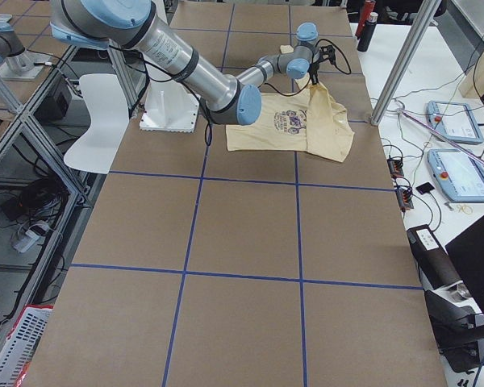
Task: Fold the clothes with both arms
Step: 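Carry the sleeve with the right gripper across the shirt toward the collar, then release the sleeve with the right gripper while the left gripper grasps the other cuff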
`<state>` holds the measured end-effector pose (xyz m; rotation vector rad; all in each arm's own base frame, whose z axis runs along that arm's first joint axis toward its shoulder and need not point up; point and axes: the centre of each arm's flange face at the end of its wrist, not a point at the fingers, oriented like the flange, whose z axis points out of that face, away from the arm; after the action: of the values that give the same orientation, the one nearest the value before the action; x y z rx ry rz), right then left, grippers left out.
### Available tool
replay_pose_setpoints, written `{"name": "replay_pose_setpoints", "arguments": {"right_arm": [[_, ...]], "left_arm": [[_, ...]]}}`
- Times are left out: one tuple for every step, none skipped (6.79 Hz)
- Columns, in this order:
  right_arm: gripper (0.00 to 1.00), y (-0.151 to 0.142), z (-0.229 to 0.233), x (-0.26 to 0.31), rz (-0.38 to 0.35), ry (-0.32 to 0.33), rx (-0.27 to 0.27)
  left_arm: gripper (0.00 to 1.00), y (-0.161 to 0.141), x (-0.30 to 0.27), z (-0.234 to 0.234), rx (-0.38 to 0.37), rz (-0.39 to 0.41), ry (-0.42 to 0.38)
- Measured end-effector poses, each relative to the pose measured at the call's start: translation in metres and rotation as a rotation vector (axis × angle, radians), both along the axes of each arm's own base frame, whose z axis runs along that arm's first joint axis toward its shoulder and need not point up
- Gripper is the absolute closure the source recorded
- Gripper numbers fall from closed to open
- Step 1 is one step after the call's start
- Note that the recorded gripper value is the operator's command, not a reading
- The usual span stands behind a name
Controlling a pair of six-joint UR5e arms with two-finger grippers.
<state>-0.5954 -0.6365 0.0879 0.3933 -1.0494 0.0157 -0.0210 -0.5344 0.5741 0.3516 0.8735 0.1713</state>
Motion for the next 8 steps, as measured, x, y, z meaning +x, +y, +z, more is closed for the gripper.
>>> {"name": "replay_pose_setpoints", "arguments": {"right_arm": [[0.01,-0.001,-0.017,-0.009,0.028,0.004,0.014],[0.01,-0.003,-0.032,-0.016,0.058,-0.001,0.026],[0.01,-0.002,-0.041,-0.021,0.087,-0.030,0.031],[0.01,0.000,-0.045,-0.023,0.115,-0.068,0.010],[0.01,0.000,-0.049,-0.020,0.139,-0.102,-0.020],[0.01,0.000,-0.057,-0.010,0.155,-0.138,-0.048],[0.01,-0.001,-0.060,0.009,0.158,-0.162,-0.079],[0.00,-0.002,-0.051,0.038,0.149,-0.163,-0.115]], "left_arm": [[0.00,-0.001,0.000,-0.001,0.001,-0.001,0.000],[0.00,-0.001,0.000,-0.002,0.002,-0.001,0.001],[0.00,-0.001,0.000,-0.002,0.003,-0.001,0.001],[0.00,-0.002,0.000,-0.004,0.001,-0.005,0.002],[0.00,-0.006,0.001,-0.010,-0.011,-0.023,0.009],[0.01,-0.010,0.004,-0.019,-0.034,-0.055,0.022],[0.01,-0.013,0.015,-0.026,-0.057,-0.092,0.026],[0.01,-0.016,0.035,-0.032,-0.074,-0.142,0.017]]}}
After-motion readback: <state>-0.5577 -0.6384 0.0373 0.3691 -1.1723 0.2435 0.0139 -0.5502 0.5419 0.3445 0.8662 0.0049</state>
